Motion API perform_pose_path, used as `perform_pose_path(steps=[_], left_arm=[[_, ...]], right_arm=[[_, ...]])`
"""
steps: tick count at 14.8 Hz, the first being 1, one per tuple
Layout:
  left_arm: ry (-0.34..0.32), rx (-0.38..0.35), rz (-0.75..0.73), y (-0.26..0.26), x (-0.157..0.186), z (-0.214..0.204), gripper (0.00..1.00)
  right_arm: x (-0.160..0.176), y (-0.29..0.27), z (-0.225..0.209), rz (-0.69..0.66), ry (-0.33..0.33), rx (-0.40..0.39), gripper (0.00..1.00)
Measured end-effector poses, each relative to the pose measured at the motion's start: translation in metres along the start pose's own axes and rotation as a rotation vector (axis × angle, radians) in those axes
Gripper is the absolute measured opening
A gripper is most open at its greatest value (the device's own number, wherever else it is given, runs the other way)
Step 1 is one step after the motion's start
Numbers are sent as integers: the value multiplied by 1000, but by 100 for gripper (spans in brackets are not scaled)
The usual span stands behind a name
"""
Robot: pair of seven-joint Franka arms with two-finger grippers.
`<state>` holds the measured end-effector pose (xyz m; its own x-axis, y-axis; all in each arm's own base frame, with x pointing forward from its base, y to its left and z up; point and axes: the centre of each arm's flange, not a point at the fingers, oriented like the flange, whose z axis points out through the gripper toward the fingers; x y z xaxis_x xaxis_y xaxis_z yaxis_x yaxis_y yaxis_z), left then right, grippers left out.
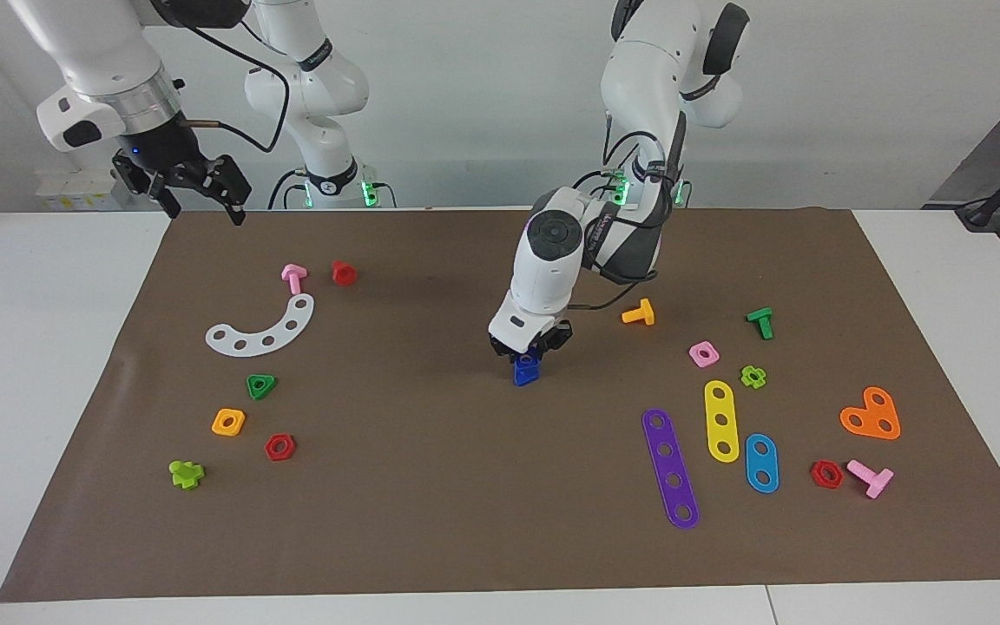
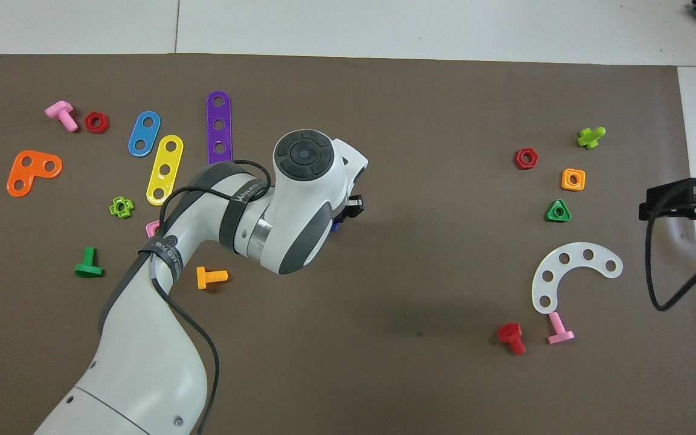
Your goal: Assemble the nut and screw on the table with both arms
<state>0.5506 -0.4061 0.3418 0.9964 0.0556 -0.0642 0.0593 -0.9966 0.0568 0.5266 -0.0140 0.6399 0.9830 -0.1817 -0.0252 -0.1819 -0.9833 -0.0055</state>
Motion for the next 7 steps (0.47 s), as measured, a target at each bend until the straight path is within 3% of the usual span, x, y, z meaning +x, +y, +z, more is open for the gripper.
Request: perform_pose_path(steps=[7], left_arm=[[12,-6,-3,-3,0,10,48]], right_arm=[[0,1,0,2,0,0,100]])
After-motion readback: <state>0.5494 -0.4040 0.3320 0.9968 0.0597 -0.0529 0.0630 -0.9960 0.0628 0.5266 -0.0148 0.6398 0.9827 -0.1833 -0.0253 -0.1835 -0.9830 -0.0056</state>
